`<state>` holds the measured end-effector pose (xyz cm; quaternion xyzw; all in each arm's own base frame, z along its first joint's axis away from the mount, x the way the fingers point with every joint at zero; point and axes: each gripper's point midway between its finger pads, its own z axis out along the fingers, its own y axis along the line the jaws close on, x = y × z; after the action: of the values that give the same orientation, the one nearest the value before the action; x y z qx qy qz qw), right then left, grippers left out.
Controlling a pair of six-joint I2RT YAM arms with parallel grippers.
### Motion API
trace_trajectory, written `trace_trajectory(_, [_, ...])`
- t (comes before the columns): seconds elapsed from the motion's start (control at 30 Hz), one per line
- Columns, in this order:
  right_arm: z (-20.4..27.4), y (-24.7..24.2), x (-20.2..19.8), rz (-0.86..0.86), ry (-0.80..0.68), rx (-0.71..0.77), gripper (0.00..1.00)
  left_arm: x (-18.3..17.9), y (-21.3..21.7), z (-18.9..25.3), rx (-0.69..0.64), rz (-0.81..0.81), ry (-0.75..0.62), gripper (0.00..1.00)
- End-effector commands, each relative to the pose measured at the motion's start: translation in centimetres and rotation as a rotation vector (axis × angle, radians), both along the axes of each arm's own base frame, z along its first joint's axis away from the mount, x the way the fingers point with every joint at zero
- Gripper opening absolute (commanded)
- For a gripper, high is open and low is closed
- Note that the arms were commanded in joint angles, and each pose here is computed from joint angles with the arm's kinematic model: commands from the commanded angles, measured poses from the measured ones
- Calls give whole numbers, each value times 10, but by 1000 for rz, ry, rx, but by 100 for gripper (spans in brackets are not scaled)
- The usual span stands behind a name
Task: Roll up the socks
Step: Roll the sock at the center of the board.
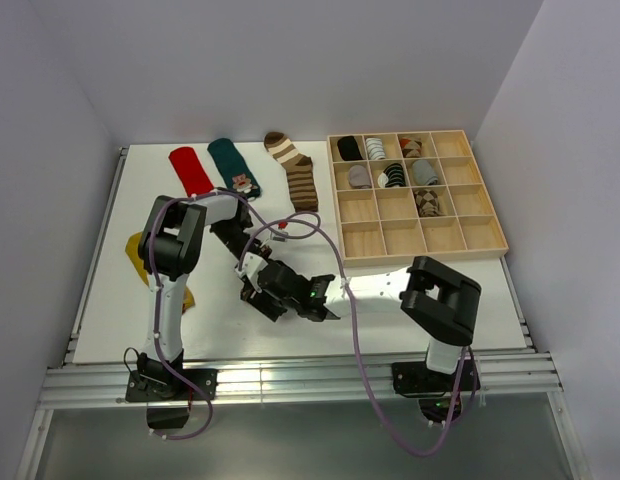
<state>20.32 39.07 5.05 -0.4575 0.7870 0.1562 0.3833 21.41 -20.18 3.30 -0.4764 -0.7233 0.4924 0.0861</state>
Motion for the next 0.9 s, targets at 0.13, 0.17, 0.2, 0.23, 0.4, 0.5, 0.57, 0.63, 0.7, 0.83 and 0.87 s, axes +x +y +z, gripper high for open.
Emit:
trace_trajectory(0.13, [-9, 14, 12, -20, -45, -5, 65, 3, 8, -24, 34, -86, -68, 0])
trace_trajectory(0.17, [-10, 15, 13, -26, -49, -3, 63, 3, 8, -24, 34, -86, -65, 0])
trace_trajectory(0.2, [-12, 15, 14, -30, -48, -5, 61, 2, 8, -25, 33, -88, -64, 1])
trace_trajectory(0.23, [-14, 16, 15, -39, -53, -3, 56, 1, 7, -24, 32, -89, -64, 1])
trace_trajectory(0.4, [-26, 9, 12, -48, -30, -32, 20, 10, 0, -15, 22, -60, -105, 15])
trace_trajectory(0.5, [-28, 4, 9, -41, -17, -43, 10, 18, -6, 0, -6, -43, -158, 25])
trace_trajectory(0.57, [-29, 1, 6, -53, 12, -40, 8, 20, -8, 12, -26, -46, -166, 29])
trace_trajectory(0.63, [-28, 0, 5, -49, 21, -41, 7, 24, -10, 19, -27, -37, -183, 32])
trace_trajectory(0.7, [-27, -1, 5, -50, 20, -46, 6, 25, -10, 25, -37, -40, -209, 32])
trace_trajectory(0.83, [-28, -8, 4, -48, 28, -76, 4, 34, -12, 33, -41, -5, -231, 36])
trace_trajectory(0.87, [-27, -9, 4, -49, 29, -79, 4, 36, -10, 36, -41, 4, -240, 37])
